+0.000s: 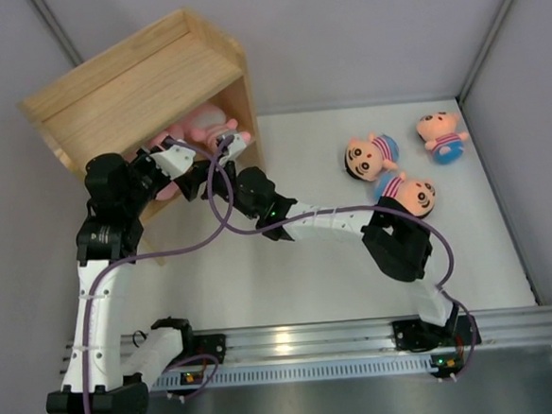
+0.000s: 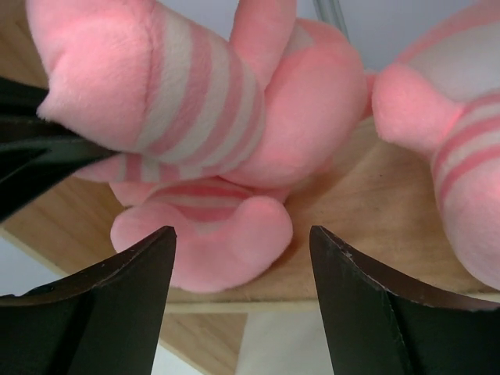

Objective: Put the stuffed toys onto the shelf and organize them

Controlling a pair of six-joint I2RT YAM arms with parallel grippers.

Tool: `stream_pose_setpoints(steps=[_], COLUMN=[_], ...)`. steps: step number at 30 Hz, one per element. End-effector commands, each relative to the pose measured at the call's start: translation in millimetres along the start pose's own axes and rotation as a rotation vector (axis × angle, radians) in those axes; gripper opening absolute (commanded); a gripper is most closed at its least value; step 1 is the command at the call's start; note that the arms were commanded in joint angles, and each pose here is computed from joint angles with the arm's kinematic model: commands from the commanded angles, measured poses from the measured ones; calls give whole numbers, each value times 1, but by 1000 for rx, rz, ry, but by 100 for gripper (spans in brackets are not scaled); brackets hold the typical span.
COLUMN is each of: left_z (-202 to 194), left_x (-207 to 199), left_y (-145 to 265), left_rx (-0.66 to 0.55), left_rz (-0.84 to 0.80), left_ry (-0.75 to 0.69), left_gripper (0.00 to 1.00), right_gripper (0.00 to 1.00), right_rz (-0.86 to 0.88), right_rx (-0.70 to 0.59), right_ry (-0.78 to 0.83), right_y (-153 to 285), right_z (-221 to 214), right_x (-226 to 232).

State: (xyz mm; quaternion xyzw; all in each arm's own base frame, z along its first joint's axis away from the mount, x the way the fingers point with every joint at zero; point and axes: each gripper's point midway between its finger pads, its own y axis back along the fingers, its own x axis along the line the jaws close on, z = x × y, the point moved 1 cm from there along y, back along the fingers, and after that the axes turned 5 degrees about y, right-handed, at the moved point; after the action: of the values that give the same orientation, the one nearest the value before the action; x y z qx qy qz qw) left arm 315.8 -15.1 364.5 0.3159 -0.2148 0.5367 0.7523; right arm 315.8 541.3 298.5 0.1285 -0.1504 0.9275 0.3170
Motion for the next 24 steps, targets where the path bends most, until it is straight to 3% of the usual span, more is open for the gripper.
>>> stream_pose_setpoints(steps=[1, 7, 14, 19, 24], left_z=[30, 29, 33, 29, 24], left_x=[23, 23, 22, 23, 23], left_y=[6, 7, 7, 0, -6], left_rx=[-97, -95, -111, -104, -98], left_rz=[71, 75, 64, 76, 89], left_ry=[15, 17, 9, 4, -6], left_gripper=[4, 4, 4, 4, 4], right_gripper=[69, 65, 47, 49, 50], right_rz=[18, 60, 143, 174, 149], right_rx=[-141, -88, -48, -62, -58], right_ry=[-125, -218, -227, -203, -216], right_y=[-20, -41, -35, -27, -24], right_z=[32, 1, -4, 5, 5], right_x=[12, 16, 43, 73, 66])
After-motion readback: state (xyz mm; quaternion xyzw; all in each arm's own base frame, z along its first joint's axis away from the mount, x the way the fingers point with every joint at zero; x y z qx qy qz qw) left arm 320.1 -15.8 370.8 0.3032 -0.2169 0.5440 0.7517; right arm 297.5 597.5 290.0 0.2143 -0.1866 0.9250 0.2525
